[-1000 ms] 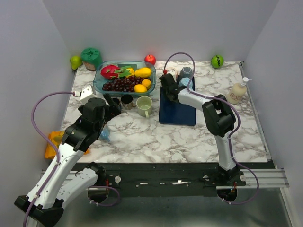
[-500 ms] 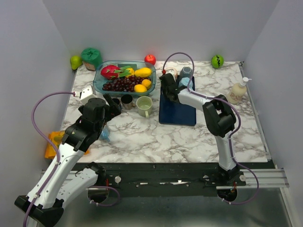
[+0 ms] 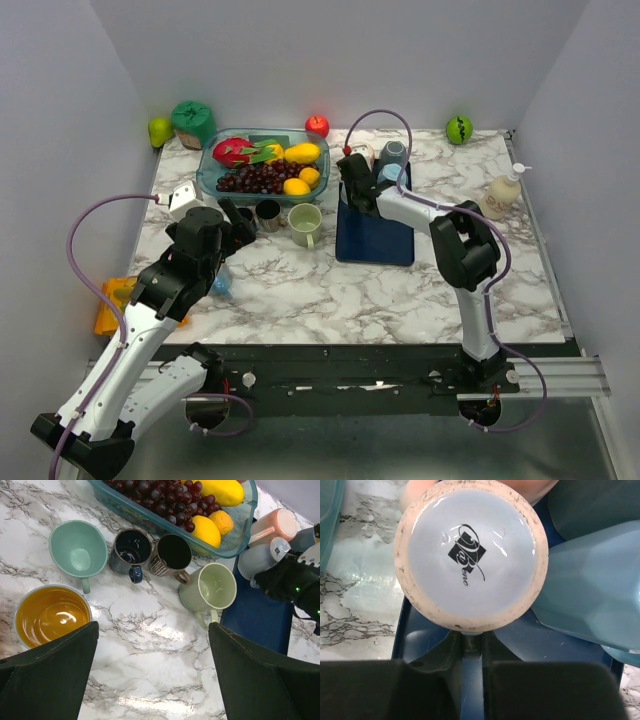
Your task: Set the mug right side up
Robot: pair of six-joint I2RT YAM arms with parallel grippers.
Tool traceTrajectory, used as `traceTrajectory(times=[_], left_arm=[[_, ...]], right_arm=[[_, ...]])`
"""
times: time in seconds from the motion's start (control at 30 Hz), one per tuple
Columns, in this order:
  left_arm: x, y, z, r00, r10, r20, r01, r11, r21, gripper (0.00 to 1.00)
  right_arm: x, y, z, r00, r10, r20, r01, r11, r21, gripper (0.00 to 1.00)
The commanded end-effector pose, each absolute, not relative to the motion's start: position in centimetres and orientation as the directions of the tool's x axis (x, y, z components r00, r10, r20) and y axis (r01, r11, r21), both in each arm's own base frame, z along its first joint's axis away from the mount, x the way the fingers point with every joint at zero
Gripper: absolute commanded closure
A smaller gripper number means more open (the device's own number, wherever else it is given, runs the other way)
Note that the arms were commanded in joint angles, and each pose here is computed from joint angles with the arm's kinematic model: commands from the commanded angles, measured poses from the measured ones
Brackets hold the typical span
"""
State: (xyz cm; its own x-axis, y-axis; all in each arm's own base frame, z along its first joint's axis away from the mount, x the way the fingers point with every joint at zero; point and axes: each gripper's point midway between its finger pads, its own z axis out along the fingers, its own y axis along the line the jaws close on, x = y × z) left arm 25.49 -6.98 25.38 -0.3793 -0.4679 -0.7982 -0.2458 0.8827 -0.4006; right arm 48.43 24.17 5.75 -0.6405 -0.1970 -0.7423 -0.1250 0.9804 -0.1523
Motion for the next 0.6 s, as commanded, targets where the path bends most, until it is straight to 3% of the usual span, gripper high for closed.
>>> traceTrajectory(times=[0.0,0.1,0.37,0.57], left_arm=[[25.5,-7.1,25.4,-0.372,-0.482,-0.793,-0.241,0.875,-0.419,0.01],[25.5,-7.1,25.4,-0.372,-0.483,-0.793,-0.239,0.875,-0.421,0.01],[25.5,-7.8,25.4,-0.385,-0.481,-0.787,-0.202,0.877,-0.437,0.01],[25.7,-10.2,25.6,-0.42,-0.465,-0.78,-0.079,0.874,-0.479,0.01]], right_arm=[[49.5,24.6,8.2,-0.603,-0.163,-0.781,-0.106,0.987,-0.125,0.9],[49.6,24.7,9.0,-0.595,-0.158,-0.788,-0.107,0.987,-0.117,0.99],[47.5,25.6,12.4,-0.587,-0.067,-0.807,-0.135,0.991,0.017,0.99],[43.8,25.8,16.5,-0.587,0.05,-0.808,-0.166,0.969,0.182,0.99]])
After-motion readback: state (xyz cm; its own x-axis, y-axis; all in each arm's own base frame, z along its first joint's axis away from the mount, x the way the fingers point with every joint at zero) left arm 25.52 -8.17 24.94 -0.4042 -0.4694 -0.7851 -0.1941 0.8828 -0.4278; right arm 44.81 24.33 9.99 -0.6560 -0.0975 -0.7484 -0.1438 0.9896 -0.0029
